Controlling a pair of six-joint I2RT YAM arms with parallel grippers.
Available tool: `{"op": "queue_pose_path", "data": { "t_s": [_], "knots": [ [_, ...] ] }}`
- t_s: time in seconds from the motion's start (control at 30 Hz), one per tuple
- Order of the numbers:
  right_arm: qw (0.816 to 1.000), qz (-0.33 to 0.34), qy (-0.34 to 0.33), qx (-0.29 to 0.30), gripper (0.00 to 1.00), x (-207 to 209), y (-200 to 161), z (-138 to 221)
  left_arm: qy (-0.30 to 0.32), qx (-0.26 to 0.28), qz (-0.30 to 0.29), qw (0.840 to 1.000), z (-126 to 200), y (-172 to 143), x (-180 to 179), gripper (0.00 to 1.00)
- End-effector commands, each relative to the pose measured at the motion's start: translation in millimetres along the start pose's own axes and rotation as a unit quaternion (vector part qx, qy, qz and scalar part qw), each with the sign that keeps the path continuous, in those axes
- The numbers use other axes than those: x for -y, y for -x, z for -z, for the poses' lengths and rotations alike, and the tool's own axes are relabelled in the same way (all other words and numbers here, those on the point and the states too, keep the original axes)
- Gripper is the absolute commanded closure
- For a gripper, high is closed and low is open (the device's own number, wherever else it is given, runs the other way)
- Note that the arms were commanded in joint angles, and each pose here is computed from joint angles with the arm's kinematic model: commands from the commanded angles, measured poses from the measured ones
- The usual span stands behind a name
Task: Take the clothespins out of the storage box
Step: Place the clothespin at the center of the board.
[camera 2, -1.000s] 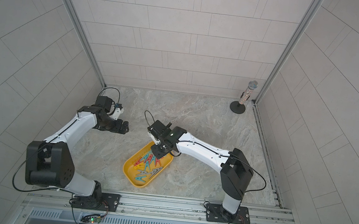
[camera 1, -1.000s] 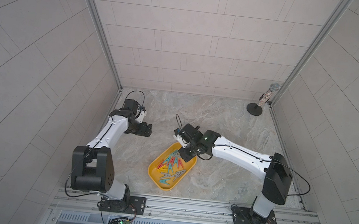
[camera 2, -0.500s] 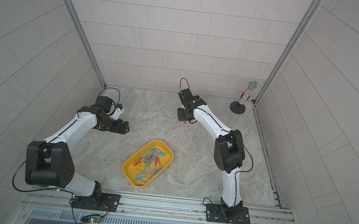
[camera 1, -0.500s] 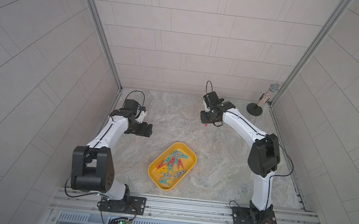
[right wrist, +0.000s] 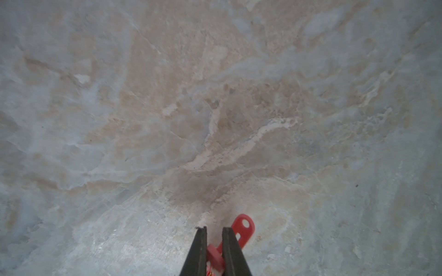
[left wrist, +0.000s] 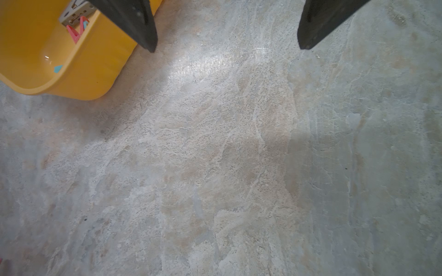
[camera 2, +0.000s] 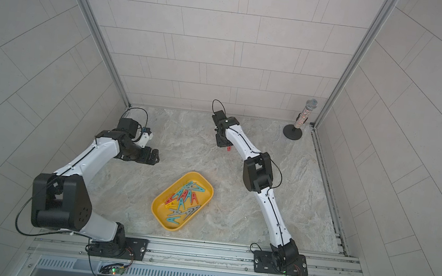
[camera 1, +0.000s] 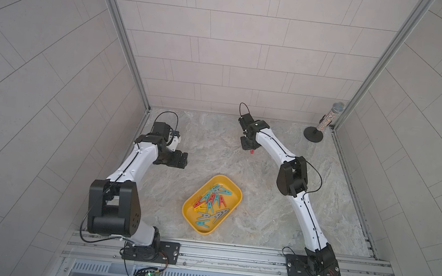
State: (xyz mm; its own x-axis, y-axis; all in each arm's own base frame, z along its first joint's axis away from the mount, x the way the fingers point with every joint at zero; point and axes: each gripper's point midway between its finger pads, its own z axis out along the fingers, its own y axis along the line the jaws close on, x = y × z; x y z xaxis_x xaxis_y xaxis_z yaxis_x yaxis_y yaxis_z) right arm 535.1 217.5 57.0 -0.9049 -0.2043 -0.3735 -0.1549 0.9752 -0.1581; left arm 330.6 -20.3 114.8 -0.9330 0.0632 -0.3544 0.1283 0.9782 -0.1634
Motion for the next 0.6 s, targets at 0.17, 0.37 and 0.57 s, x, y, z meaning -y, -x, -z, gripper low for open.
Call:
{"op": "queue_pose_path", "data": {
  "t_s": [0.17, 0.37, 0.57],
  "knots": [
    [1.0, -0.019, 0.01, -0.002, 0.72, 1.0, 2.8, 3.1, -0.009, 0.004, -0.005, 1.0, 4.1, 4.6, 3.6, 0.0],
    [0.998, -0.037, 0.047, 0.025, 0.61, -5.3, 18.7, 31.2, -0.014, 0.006, -0.006, 1.0, 4.8, 4.6, 5.4, 0.0],
    [0.994, -0.05, 0.084, 0.052, 0.61, -6.6, 32.3, 74.6, -0.016, 0.006, -0.007, 1.0, 5.1, 4.1, 6.1, 0.0]
  ]
}}
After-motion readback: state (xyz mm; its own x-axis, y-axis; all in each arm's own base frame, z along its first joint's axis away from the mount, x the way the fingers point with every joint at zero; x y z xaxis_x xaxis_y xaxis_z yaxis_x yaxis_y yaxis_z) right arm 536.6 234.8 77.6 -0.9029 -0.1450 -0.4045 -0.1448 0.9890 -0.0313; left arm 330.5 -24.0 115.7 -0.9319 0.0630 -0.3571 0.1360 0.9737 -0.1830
